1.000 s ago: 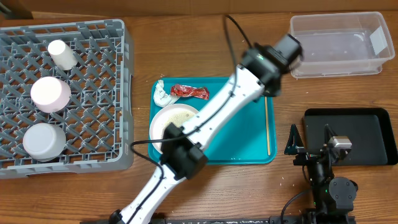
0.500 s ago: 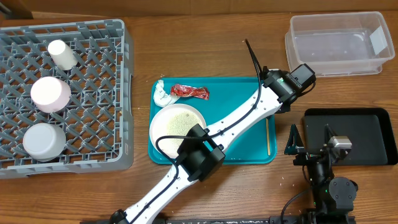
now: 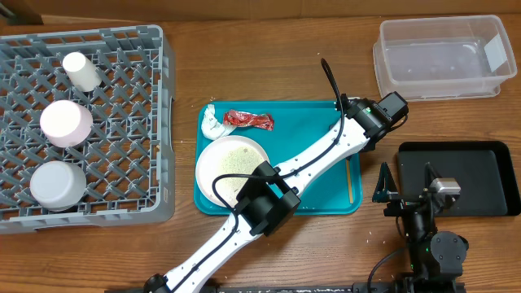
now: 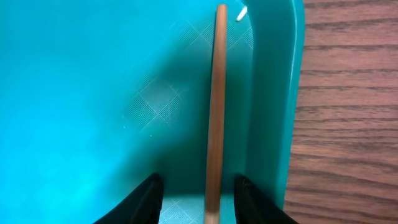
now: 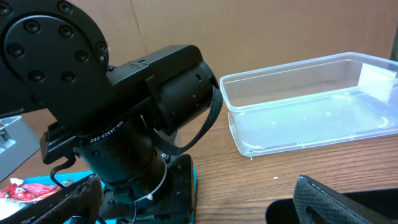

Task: Sort waste into correct bins and load items into the dishwasher
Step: 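Return the left gripper to the tray and grasp the second chopstick, then carry the second chopstick left and place it in the rack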

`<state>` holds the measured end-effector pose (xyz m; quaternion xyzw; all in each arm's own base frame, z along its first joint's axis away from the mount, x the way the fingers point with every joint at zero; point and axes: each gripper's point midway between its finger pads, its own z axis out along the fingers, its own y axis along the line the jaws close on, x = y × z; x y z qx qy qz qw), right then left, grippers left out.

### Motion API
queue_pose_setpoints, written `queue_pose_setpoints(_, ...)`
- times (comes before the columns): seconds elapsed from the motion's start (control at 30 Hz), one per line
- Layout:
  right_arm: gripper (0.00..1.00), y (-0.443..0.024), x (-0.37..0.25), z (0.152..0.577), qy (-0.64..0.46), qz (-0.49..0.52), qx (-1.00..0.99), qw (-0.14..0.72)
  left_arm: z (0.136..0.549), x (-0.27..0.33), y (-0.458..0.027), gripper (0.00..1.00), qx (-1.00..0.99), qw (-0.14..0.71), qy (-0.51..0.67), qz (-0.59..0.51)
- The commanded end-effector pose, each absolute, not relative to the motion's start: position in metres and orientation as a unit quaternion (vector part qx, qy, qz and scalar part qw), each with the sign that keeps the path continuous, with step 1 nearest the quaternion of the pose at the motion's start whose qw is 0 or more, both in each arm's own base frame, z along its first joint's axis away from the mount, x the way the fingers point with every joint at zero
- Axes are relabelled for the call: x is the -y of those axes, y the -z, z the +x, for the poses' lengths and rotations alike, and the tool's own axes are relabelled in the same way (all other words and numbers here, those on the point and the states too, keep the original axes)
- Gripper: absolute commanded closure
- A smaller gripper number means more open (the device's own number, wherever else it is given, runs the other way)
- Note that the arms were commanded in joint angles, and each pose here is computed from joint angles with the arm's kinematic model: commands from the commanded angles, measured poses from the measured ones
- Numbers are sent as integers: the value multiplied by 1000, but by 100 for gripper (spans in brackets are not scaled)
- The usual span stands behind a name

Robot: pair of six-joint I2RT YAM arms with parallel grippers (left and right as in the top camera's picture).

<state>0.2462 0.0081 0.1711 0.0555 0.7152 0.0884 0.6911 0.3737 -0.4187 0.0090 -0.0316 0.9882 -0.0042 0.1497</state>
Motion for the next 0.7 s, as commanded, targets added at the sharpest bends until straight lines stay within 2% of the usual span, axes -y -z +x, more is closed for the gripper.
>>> queue_pose_setpoints(0.0, 0, -170, -6, 246, -83, 59, -713, 694, 372, 412, 15, 64, -989, 139, -18, -34)
queue_pose_setpoints(0.03, 0, -170, -6, 246, -83, 58, -713, 694, 371, 412, 15, 75, -990, 139, -18, -34)
queue_pose_setpoints(0.13, 0, -170, -6, 246, -83, 58, -713, 694, 370, 410, 16, 95, -990, 135, -20, -34)
queue_pose_setpoints(0.23, 0, -170, -6, 246, -83, 59, -713, 694, 368, 403, 10, 96, -992, 120, -26, -34)
queue_pose_setpoints(0.33, 0, -170, -6, 246, -83, 58, -713, 694, 372, 388, -16, 96, -993, 112, -33, -21)
queue_pose_setpoints(0.43, 0, -170, -6, 246, -83, 58, -713, 694, 389, 368, -76, 96, -991, 133, -16, 9)
queue_pose_setpoints(0.67, 0, -170, -6, 246, -83, 58, -713, 694, 427, 312, -188, 96, -954, 219, -10, 202)
